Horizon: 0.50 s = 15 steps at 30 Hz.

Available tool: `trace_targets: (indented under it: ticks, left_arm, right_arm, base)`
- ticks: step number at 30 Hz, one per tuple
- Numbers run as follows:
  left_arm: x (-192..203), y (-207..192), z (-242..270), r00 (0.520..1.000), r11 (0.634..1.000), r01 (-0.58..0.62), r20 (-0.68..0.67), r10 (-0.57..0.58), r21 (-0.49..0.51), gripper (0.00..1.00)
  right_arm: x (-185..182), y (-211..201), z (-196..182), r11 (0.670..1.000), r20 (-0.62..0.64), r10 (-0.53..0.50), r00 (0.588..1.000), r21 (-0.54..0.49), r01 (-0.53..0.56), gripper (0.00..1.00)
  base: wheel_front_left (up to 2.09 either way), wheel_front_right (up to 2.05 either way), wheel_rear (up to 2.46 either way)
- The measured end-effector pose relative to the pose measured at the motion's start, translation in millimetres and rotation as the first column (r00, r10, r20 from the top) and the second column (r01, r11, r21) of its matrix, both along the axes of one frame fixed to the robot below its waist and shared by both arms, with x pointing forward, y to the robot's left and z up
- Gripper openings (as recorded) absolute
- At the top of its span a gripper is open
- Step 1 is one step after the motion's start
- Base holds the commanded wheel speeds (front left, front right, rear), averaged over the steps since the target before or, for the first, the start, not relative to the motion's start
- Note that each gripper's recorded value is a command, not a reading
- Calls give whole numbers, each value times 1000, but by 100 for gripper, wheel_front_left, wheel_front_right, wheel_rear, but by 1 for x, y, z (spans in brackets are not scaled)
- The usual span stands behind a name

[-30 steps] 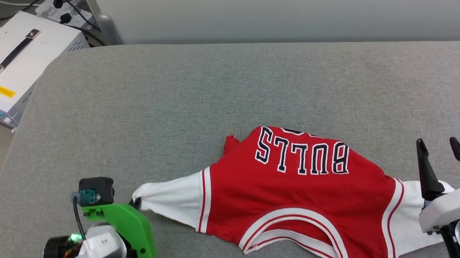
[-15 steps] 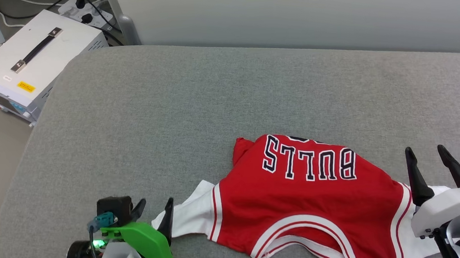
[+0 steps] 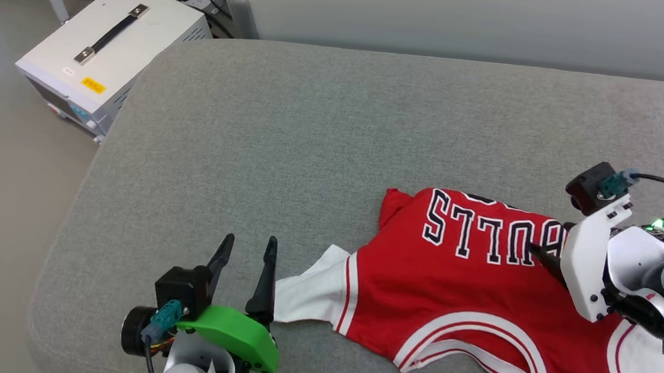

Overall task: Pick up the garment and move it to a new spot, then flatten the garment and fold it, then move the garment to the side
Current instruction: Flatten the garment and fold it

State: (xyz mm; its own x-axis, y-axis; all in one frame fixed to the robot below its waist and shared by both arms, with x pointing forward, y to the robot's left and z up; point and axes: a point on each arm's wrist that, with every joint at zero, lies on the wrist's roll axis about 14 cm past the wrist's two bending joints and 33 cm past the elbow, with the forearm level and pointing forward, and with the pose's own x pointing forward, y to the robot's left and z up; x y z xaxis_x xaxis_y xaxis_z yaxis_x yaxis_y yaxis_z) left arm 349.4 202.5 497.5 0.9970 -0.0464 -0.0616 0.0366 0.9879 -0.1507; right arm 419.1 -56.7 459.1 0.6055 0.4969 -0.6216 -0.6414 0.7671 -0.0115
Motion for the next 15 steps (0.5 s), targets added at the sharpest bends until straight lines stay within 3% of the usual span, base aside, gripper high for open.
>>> trace_targets:
  ticks: [6, 15]
  left_arm:
    - [-6, 10, -8, 999, 999, -46, -17, 46, -8, 100]
    - [-11, 23, -19, 994, 995, -98, -49, 97, -4, 100]
  right_arm:
    - [5, 11, -30, 987, -180, 74, 981, -130, -99, 100]
    - [-2, 26, -76, 947, -331, 155, 931, -218, -235, 100]
  base:
    - [0, 0, 0]
    - [0, 0, 0]
